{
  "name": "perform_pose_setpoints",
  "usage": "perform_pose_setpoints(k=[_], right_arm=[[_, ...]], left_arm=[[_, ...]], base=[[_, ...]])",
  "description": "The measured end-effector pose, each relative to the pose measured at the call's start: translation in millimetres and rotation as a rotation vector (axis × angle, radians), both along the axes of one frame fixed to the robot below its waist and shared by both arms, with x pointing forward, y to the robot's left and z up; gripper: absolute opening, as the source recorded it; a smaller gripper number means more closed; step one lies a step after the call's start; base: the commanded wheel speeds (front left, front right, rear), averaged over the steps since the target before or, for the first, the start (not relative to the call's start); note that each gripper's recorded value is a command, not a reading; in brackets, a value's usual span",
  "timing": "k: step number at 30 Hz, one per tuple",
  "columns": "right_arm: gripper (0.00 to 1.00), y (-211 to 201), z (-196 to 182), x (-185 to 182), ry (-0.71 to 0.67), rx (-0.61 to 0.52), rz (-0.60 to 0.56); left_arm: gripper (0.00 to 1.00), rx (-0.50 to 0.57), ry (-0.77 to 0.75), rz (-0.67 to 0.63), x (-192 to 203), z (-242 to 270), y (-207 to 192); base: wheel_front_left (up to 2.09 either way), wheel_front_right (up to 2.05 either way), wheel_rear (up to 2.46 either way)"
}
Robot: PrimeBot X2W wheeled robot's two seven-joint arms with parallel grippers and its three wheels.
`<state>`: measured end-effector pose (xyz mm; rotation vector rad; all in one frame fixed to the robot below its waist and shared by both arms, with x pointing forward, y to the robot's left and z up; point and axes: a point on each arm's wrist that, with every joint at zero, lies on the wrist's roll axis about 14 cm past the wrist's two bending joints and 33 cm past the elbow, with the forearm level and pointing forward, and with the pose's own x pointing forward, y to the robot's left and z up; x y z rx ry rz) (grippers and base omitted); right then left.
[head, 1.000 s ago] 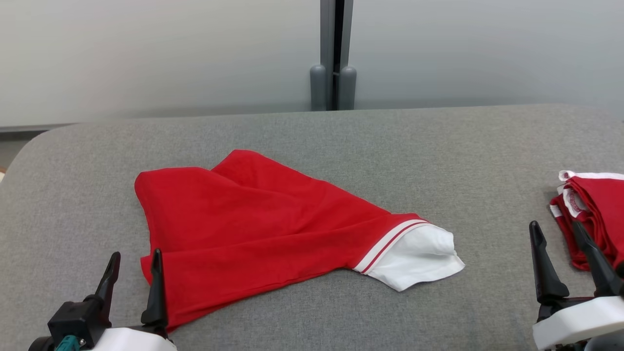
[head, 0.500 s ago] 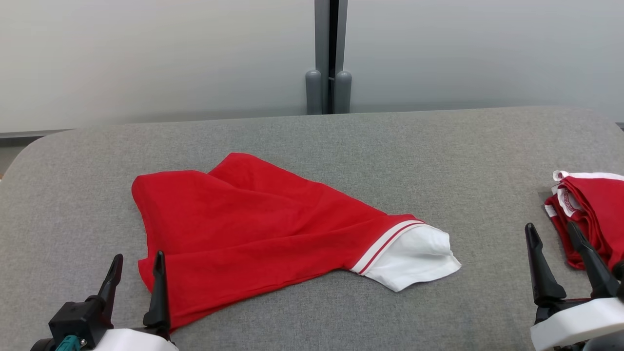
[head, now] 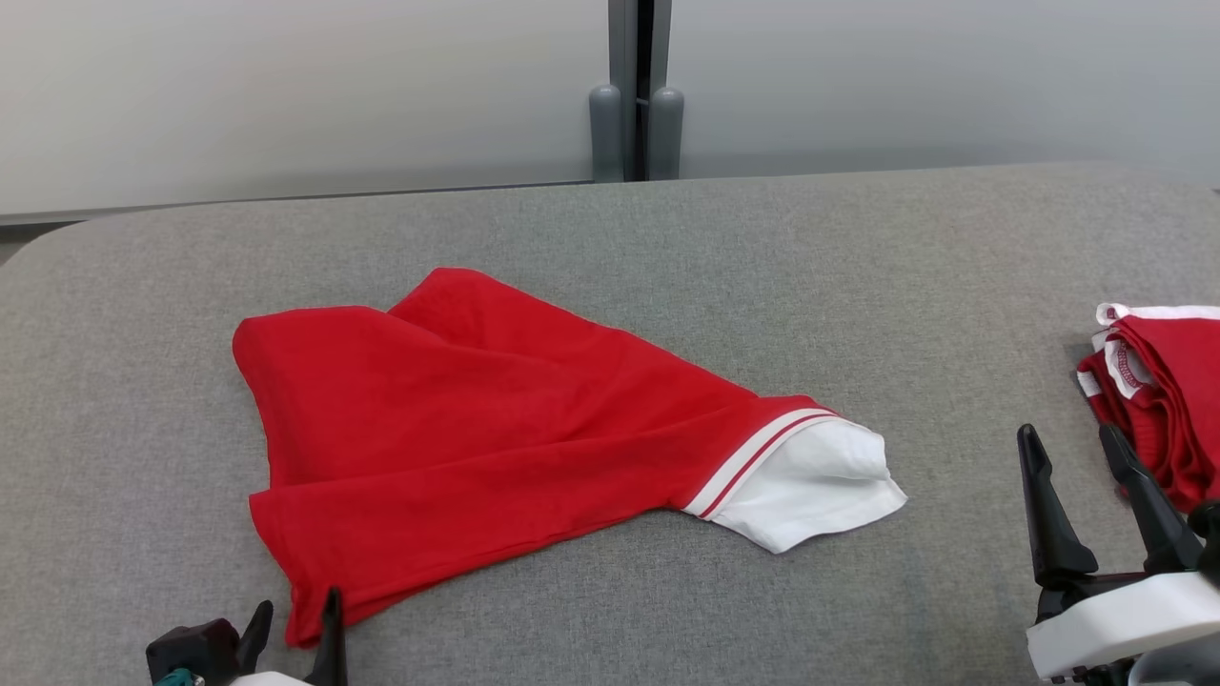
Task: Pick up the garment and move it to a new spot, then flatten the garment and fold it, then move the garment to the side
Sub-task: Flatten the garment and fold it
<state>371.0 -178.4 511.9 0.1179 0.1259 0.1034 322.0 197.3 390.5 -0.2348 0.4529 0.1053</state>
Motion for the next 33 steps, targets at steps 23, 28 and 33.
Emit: perform_pose_setpoints(k=[23, 28, 33], right_arm=[[1.00, 58, -130, 0, 0.380, 0.041, 0.183], [1.00, 58, -145, 12, 0.400, 0.033, 0.182], [0.00, 57, -149, 18, 0.399, 0.044, 0.171]], left_arm=[[0.00, -0.044, -0.063, 0.020, 46, -9, 3], [0.00, -0.041, -0.084, 0.029, 51, -8, 6], [0.00, -0.034, -0.143, 0.026, 59, 6, 6]], base=[[0.00, 0.00, 0.00], [0.00, 0.00, 0.00], [0.00, 0.00, 0.00]])
